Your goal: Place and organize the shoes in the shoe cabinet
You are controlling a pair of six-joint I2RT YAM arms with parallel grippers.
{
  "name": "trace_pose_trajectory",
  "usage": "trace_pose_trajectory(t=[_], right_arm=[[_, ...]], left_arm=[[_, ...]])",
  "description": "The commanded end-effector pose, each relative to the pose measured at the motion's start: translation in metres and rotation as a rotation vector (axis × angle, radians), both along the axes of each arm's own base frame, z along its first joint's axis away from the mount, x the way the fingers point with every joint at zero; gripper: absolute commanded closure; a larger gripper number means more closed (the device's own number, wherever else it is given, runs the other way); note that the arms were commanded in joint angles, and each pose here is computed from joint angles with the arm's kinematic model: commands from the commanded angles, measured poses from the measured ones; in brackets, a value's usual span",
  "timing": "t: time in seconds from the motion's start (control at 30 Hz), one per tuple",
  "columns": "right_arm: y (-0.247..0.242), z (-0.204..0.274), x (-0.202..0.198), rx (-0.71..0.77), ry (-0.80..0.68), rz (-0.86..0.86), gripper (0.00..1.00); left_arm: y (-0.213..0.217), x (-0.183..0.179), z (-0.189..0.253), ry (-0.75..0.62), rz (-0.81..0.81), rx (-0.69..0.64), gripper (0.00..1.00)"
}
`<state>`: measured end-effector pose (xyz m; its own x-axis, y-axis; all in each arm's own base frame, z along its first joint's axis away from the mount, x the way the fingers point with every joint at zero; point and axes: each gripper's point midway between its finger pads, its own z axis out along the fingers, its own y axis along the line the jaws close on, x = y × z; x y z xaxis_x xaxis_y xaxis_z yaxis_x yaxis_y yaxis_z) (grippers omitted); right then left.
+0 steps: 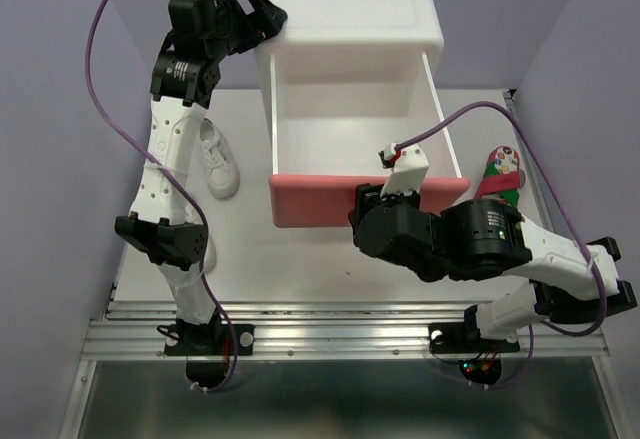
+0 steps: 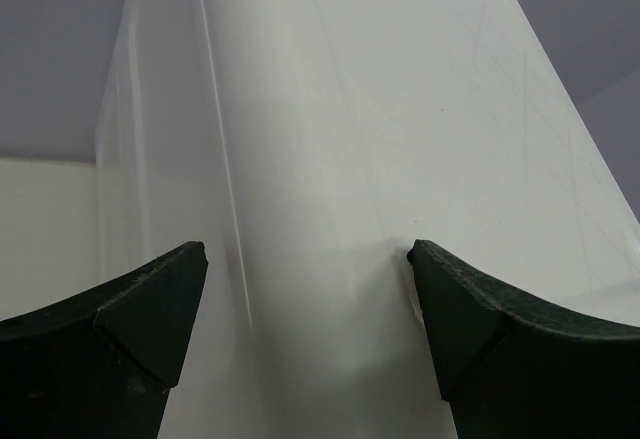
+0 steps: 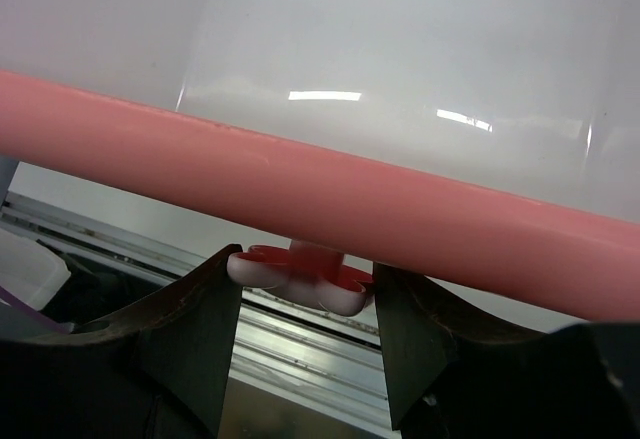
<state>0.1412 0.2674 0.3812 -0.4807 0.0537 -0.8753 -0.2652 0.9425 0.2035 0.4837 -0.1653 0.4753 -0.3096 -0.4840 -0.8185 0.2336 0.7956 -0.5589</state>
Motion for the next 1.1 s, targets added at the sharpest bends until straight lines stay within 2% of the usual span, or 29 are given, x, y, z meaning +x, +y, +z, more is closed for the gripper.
trace_pose_trajectory(t=[0.0, 0.1, 0.17, 0.23, 0.27, 0.3, 0.43, 0.57, 0.63, 0.73, 0.77, 0.8, 0.9, 0.97, 1.07], right_arm=[[-0.006, 0.011, -0.006, 0.058, 0.009, 0.009, 0.91], [-0.007, 0.012, -0.008, 0.056, 0.016, 0.024, 0.89], [-0.006, 0.011, -0.010, 0.053, 0.023, 0.037, 0.79], [-0.003, 0.013, -0.011, 0.045, 0.026, 0.055, 0.57], [-0.001, 0.013, -0.013, 0.034, 0.029, 0.075, 0.39], [0.001, 0.013, -0.014, 0.033, 0.034, 0.083, 0.29], [0.007, 0.016, -0.020, 0.048, 0.050, 0.136, 0.00], [0.014, 0.021, -0.027, 0.041, 0.055, 0.218, 0.00], [0.026, 0.031, -0.039, 0.083, 0.074, 0.312, 0.00], [0.051, 0.077, -0.061, 0.244, 0.062, 0.493, 0.00], [0.051, 0.077, -0.061, 0.242, 0.059, 0.495, 0.00], [0.058, 0.102, -0.065, 0.328, 0.038, 0.524, 0.00], [0.072, 0.147, -0.069, 0.453, -0.047, 0.589, 0.00], [0.075, 0.163, -0.063, 0.471, -0.116, 0.587, 0.00], [0.065, 0.187, -0.032, 0.478, -0.247, 0.423, 0.00]], left_arm=[[0.019, -0.001, -0.097, 0.278, 0.044, 0.181, 0.07], [0.020, 0.000, -0.096, 0.273, 0.047, 0.182, 0.07], [0.020, 0.000, -0.095, 0.273, 0.048, 0.184, 0.07], [0.021, -0.001, -0.095, 0.272, 0.050, 0.186, 0.07], [0.021, -0.001, -0.095, 0.273, 0.050, 0.186, 0.07], [0.021, -0.001, -0.095, 0.273, 0.052, 0.187, 0.07], [0.021, 0.000, -0.096, 0.273, 0.053, 0.187, 0.07], [0.021, 0.000, -0.096, 0.273, 0.055, 0.190, 0.07], [0.021, 0.000, -0.096, 0.274, 0.055, 0.190, 0.07], [0.021, 0.001, -0.097, 0.276, 0.051, 0.189, 0.07], [0.020, 0.001, -0.098, 0.277, 0.049, 0.189, 0.07], [0.019, 0.001, -0.098, 0.278, 0.045, 0.186, 0.07], [0.019, 0.001, -0.098, 0.281, 0.045, 0.183, 0.07], [0.019, 0.000, -0.096, 0.276, 0.045, 0.183, 0.07], [0.020, -0.002, -0.094, 0.271, 0.046, 0.183, 0.06]])
